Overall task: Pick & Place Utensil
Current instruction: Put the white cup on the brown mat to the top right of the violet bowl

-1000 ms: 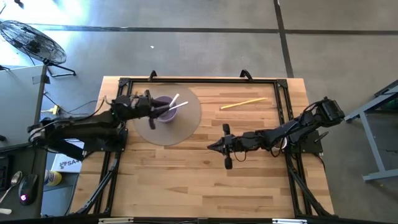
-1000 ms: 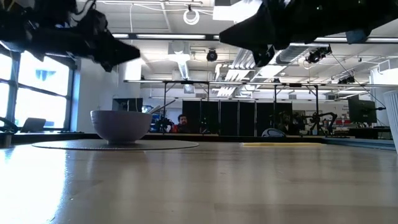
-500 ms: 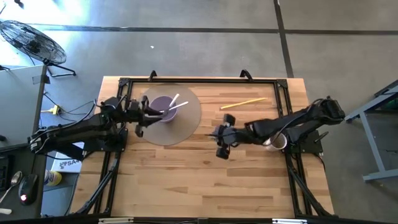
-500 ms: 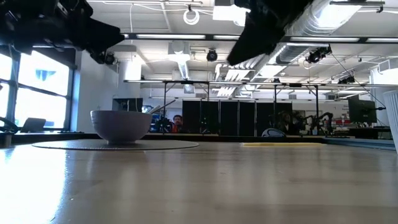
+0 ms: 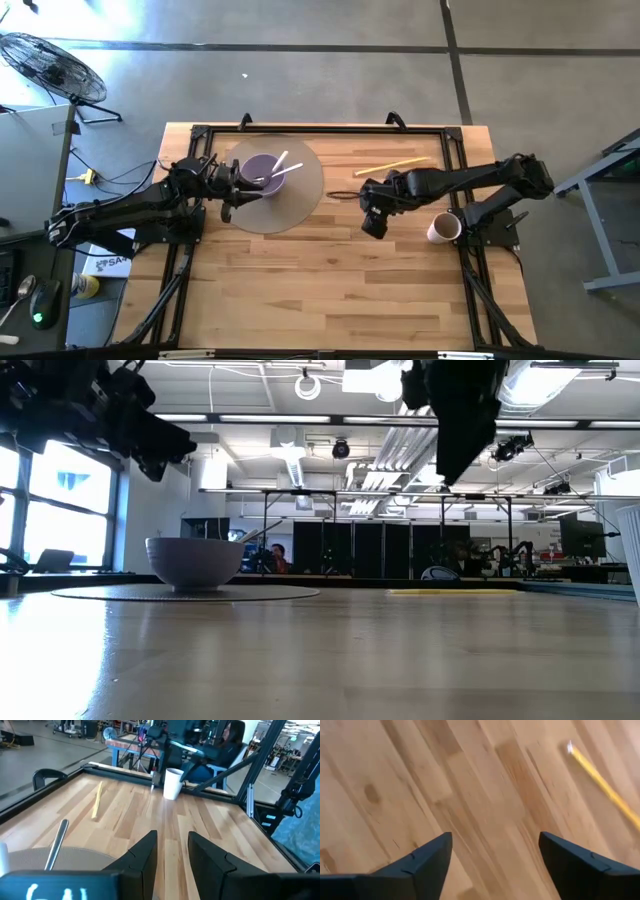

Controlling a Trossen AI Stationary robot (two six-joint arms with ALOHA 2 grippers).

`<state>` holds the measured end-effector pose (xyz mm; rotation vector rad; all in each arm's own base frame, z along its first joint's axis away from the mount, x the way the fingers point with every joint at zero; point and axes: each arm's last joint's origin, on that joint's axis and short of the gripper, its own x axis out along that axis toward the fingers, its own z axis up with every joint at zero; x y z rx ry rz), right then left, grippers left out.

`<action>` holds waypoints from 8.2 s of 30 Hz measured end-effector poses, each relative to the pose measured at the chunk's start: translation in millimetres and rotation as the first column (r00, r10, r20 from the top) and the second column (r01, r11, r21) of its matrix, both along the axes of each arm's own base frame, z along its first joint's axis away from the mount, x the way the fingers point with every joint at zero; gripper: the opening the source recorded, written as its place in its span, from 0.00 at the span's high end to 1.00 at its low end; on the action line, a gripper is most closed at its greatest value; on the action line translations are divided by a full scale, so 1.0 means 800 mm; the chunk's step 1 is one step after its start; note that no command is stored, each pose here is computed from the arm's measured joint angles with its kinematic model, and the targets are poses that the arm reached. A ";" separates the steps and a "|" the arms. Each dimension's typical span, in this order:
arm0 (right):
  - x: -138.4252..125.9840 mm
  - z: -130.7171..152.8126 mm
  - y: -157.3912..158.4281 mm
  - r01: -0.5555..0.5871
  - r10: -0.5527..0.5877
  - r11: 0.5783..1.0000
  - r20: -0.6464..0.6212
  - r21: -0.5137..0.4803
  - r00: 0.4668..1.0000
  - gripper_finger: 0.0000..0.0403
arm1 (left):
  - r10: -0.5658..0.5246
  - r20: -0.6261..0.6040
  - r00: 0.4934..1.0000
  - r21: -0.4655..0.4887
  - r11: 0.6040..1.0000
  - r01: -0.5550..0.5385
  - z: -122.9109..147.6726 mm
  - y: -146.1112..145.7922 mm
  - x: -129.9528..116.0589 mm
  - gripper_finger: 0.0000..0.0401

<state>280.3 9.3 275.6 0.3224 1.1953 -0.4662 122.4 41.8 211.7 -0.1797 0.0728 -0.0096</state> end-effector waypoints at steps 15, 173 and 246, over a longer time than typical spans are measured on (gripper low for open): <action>-0.008 -0.084 -0.061 0.251 -0.102 0.957 -0.636 0.148 0.765 0.17 | -0.001 0.010 1.000 -0.011 1.000 0.001 0.001 0.000 0.000 0.74; -0.082 -0.186 0.000 0.697 0.034 0.531 -0.834 0.482 0.550 0.16 | -0.036 -0.046 0.998 -0.033 0.999 0.035 -0.006 -0.002 -0.001 0.74; 0.063 -0.155 -0.097 0.449 -0.502 -0.168 -0.468 0.878 0.727 0.16 | 0.141 -0.260 0.955 0.930 0.301 0.209 -0.043 -0.161 0.091 0.74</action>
